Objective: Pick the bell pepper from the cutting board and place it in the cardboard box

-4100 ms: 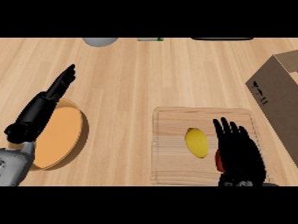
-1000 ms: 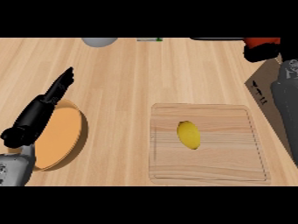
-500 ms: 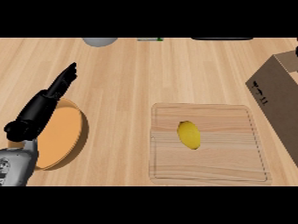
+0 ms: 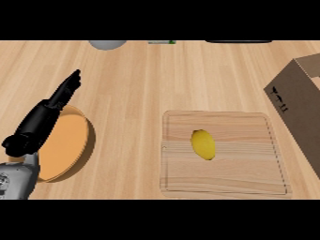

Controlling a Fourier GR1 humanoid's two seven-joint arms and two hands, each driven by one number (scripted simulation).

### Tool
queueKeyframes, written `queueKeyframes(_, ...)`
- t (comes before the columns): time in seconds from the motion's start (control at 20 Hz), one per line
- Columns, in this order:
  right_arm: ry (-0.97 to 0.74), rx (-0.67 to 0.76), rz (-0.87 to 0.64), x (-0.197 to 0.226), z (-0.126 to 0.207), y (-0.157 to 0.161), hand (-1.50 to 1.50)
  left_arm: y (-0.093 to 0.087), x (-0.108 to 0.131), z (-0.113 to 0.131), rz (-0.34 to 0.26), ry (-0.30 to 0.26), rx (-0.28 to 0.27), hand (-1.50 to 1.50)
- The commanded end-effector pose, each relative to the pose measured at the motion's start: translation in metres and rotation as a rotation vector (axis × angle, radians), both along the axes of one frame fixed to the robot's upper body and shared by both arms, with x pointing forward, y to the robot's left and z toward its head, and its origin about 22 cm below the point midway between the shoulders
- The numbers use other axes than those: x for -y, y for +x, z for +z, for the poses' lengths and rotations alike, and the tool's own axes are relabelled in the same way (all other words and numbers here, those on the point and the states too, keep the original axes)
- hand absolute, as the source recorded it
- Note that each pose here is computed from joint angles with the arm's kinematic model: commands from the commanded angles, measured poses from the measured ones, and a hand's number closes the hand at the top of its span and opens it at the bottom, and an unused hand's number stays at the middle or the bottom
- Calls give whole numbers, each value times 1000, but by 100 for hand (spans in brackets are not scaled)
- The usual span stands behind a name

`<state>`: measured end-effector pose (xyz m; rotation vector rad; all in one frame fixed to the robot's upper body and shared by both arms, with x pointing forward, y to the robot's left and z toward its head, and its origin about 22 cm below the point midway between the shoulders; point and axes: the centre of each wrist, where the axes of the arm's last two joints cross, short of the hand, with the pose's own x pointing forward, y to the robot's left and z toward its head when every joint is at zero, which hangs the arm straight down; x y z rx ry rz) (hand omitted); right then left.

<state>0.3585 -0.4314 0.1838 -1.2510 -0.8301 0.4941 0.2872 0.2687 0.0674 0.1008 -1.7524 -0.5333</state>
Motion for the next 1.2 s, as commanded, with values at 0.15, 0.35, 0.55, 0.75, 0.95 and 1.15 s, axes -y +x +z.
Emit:
queueKeyframes(0.15,104,-239,-19,39,-26,-11,150,2,4,-1,-4,0,-6,0)
queueKeyframes(0.35,183,-212,154,64,-27,-29,-150,9,10,11,-19,-12,-6,0)
queueKeyframes(0.55,228,1,248,65,-30,-38,-150,6,-2,7,0,-18,-13,0)
queueKeyframes(0.75,445,491,222,59,-7,-24,-150,5,1,-5,12,-9,-29,0)
queueKeyframes(0.95,672,771,79,83,-13,-40,-150,1,-4,-1,28,4,-4,0)
queueKeyframes(1.15,746,881,-45,114,-19,-68,-150,-8,-4,-15,19,-7,-13,0)
